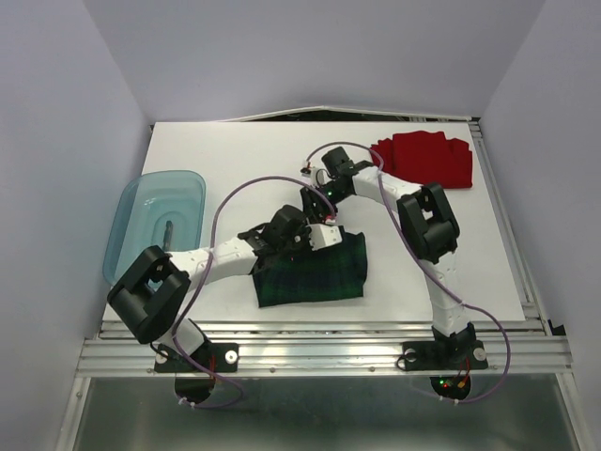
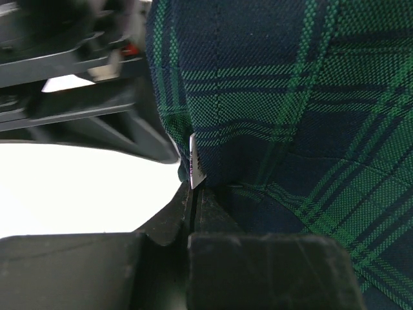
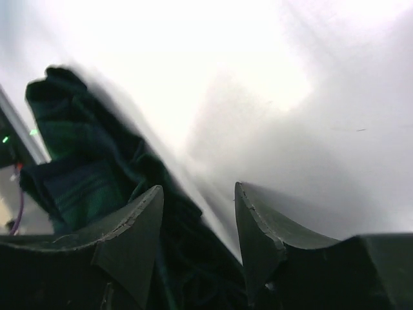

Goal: Fold and stack the skirts
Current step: Fold the skirt

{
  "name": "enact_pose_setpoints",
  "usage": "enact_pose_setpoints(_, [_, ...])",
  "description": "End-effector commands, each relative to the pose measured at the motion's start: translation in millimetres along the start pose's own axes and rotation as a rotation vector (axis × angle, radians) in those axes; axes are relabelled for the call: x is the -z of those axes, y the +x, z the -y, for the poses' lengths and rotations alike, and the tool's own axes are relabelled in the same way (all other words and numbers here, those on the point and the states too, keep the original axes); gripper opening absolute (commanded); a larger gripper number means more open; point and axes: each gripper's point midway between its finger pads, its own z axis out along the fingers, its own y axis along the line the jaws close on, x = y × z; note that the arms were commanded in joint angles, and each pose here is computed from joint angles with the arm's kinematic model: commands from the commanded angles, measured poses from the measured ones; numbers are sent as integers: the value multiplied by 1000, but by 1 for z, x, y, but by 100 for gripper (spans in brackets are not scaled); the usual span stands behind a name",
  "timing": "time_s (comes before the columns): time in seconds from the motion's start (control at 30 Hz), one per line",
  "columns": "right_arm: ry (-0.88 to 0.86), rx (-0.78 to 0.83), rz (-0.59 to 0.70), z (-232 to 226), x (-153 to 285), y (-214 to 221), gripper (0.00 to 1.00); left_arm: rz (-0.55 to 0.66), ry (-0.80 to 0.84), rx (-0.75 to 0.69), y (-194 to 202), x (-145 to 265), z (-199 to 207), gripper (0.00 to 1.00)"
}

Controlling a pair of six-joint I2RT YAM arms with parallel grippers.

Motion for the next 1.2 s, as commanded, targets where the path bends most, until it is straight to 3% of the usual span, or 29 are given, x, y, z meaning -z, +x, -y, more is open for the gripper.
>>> enact_pose_setpoints(0.0, [215, 9, 135, 19, 19, -42, 55, -4, 5, -19, 3, -4, 6, 0])
enact_pose_setpoints(0.17, [226, -2, 189, 28, 35, -62, 50, -41, 30, -3, 12, -9, 12, 0])
enact_pose_setpoints(0.37, [109, -40, 128, 26, 23, -41, 15, -19, 6, 11, 0, 1, 3, 0])
enact_pose_setpoints(0.47, [14, -78, 64, 19, 10, -21, 10, -13, -26, 12, -11, 7, -9, 0])
enact_pose_setpoints(0.83, [4, -93, -65, 33, -18, 29, 9, -64, -136, 17, -9, 7, -36, 0])
enact_pose_setpoints(1.17, [70, -81, -26, 33, -6, 15, 12, -178, -55, 6, 35, -32, -22, 0])
